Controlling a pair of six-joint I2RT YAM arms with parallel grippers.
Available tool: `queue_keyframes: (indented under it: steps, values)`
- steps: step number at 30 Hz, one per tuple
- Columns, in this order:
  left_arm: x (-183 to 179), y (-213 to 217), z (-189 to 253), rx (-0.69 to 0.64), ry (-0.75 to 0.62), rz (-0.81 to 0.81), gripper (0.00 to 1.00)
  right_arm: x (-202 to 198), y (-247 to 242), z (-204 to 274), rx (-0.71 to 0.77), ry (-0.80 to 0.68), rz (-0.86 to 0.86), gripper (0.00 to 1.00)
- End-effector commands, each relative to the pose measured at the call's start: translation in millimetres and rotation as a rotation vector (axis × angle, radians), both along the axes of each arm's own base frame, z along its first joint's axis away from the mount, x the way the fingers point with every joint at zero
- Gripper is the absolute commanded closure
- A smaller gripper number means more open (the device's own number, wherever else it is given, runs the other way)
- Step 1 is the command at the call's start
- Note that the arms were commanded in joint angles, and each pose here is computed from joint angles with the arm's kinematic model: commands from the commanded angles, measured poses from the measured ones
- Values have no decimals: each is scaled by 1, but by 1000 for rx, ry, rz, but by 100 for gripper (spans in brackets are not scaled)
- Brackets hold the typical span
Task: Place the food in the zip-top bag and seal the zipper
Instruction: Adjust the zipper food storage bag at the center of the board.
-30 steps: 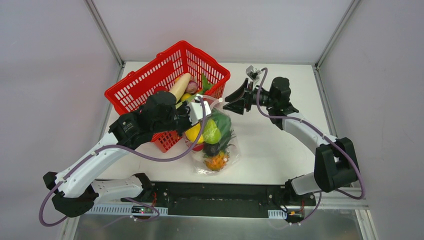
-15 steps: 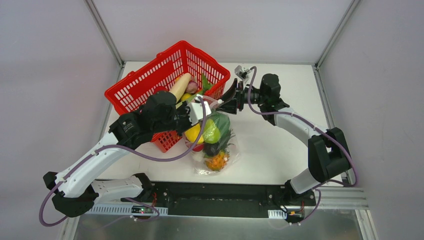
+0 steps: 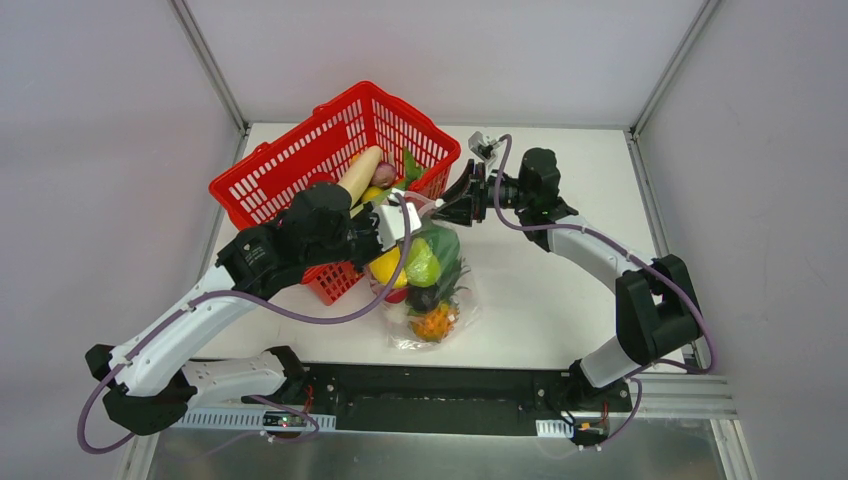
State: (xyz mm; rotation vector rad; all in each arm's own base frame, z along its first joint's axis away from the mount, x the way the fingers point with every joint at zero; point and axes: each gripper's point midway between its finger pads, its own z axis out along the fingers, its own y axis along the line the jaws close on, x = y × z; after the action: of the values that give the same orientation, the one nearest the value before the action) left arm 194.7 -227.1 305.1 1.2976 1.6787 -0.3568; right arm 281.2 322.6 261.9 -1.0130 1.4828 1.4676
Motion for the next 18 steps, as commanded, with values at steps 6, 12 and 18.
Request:
queue_keyframes:
  steps: [6,12,18]
  values:
    - [2,6,14,-30,-52,15,100,-10,-4,18,30,-86,3,65]
    - [1,6,10,-19,-40,12,100,-13,-4,23,27,-76,29,100]
    - [1,10,10,-18,-42,27,100,-16,-7,37,60,-98,-5,100]
